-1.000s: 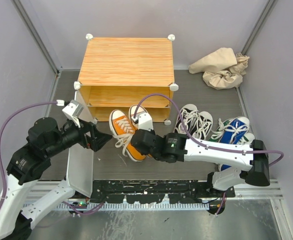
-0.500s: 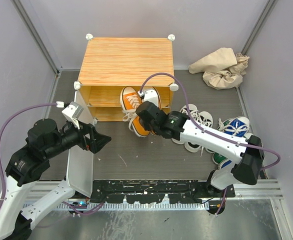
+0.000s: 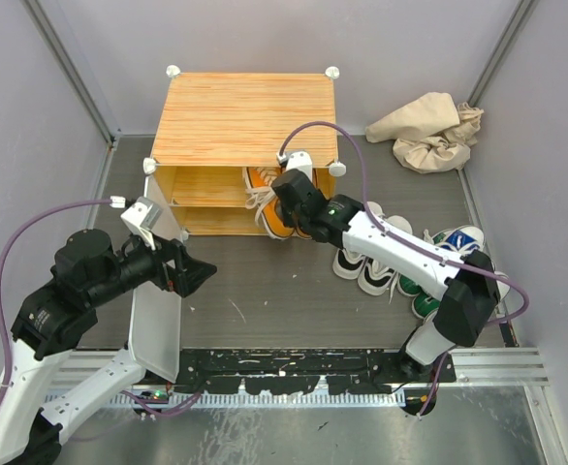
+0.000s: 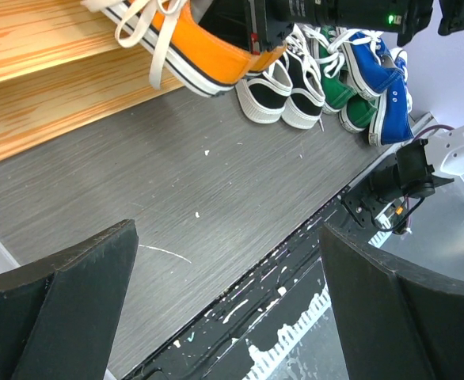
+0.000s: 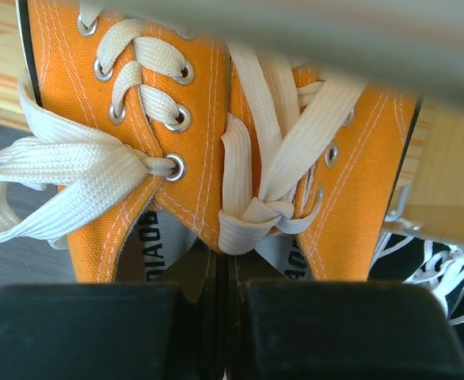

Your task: Place and organize the shoes in the shoe cabinet

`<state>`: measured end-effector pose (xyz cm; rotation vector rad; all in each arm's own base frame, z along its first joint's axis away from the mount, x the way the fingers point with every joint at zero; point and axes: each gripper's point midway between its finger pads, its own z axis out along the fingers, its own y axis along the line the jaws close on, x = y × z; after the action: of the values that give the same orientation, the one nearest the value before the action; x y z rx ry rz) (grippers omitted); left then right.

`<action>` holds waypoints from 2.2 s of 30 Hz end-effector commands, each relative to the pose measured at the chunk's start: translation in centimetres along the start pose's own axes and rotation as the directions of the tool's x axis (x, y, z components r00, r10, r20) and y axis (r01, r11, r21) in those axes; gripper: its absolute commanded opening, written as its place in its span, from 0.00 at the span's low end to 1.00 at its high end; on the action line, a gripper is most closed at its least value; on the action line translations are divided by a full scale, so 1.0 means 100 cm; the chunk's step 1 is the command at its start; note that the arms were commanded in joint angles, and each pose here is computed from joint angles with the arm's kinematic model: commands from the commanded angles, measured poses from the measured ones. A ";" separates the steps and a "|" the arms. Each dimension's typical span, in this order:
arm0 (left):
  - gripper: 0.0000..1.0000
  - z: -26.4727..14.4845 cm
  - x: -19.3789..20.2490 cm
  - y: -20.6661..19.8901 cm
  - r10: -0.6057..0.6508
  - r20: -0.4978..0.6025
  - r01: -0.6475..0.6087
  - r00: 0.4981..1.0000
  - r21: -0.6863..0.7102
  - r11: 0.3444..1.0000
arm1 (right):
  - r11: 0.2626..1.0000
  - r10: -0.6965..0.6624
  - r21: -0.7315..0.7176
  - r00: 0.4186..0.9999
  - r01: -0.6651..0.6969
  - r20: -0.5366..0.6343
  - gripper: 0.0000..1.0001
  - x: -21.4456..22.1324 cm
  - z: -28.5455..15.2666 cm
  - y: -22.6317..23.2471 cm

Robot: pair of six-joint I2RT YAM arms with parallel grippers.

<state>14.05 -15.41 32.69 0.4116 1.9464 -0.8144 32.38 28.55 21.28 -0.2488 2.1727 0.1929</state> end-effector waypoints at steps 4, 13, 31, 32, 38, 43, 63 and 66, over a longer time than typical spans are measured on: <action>0.99 -0.003 -0.012 -0.009 0.005 0.032 -0.006 0.999 0.032 0.999 | 0.983 0.183 -0.068 0.926 -0.170 0.330 0.01 -0.121 -0.025 -0.003; 1.00 -0.004 -0.012 -0.010 -0.004 0.028 0.003 1.000 0.033 0.999 | 0.978 0.207 -0.040 0.934 -0.204 0.290 0.09 -0.103 0.011 -0.022; 1.00 -0.002 -0.010 -0.010 -0.018 0.018 0.017 1.000 0.035 0.999 | 0.958 0.256 -0.206 0.924 -0.201 0.286 0.74 -0.102 -0.041 -0.017; 1.00 -0.002 -0.009 -0.009 -0.019 0.015 0.018 1.000 0.034 0.999 | 0.959 0.248 -0.209 0.925 -0.192 0.289 0.74 -0.102 -0.046 -0.018; 1.00 0.000 -0.007 -0.008 -0.019 0.007 0.019 1.000 0.029 0.999 | 0.972 0.206 -0.166 0.940 -0.166 0.271 0.74 -0.088 -0.061 -0.033; 1.00 0.006 -0.005 -0.006 -0.019 -0.008 0.020 1.000 0.027 0.999 | 0.967 0.128 -0.249 0.955 -0.060 0.267 0.74 -0.079 -0.068 -0.021; 1.00 0.013 -0.005 -0.009 -0.026 -0.020 0.026 0.999 0.048 0.999 | 0.981 0.196 -0.052 0.949 -0.189 0.249 0.73 -0.068 -0.011 -0.030; 1.00 0.012 -0.005 -0.009 -0.023 -0.015 0.024 1.000 0.049 0.998 | 0.971 0.238 -0.031 0.933 -0.239 0.270 0.74 -0.069 -0.011 -0.034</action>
<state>14.49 -16.38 31.29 0.4050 2.0344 -0.8422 34.16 26.26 22.98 -0.1586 2.0778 0.3341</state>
